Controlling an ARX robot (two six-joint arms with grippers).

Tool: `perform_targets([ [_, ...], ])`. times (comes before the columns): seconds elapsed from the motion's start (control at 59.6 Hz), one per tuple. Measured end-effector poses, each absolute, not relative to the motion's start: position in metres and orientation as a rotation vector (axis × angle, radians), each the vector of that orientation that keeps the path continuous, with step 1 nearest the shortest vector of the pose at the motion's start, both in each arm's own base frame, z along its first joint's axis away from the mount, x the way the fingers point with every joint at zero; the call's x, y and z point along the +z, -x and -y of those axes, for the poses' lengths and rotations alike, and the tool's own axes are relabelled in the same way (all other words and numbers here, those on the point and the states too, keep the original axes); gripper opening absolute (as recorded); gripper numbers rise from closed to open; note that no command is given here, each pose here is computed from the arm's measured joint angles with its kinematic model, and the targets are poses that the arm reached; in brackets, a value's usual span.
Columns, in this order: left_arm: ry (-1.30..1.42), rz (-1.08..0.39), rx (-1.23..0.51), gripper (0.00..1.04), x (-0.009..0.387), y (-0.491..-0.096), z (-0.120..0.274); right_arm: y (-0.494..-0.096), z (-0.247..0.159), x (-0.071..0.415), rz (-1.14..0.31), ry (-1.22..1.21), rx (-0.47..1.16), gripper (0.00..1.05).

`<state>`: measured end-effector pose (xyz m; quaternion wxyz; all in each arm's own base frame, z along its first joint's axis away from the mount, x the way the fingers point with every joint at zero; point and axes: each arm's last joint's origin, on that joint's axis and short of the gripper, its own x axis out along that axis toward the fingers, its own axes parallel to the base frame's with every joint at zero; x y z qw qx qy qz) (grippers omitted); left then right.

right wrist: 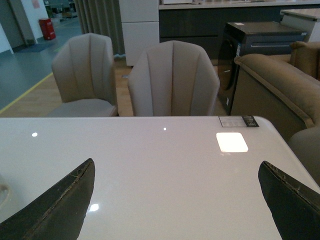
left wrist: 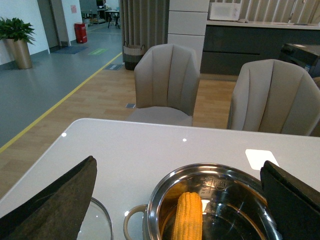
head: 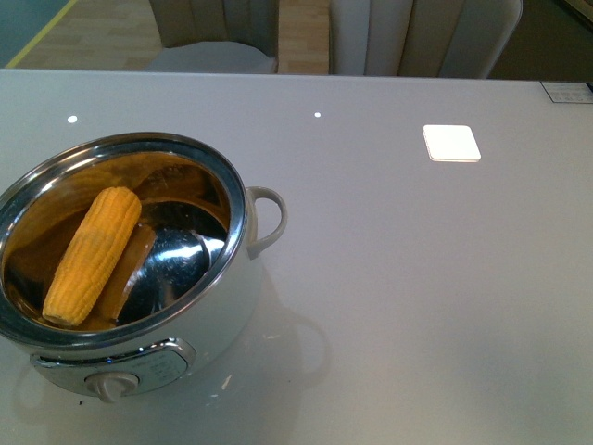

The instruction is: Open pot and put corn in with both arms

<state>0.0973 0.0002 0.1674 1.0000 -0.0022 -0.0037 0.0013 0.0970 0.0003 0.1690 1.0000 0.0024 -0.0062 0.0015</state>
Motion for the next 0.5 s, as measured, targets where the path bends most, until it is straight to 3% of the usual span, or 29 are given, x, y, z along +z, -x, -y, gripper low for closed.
perform_targets([
  [0.504, 0.005, 0.007, 0.003, 0.98, 0.1674, -0.0973, -0.0002, -0.097, -0.0003, 0.169, 0.013, -0.005, 0.003, 0.96],
])
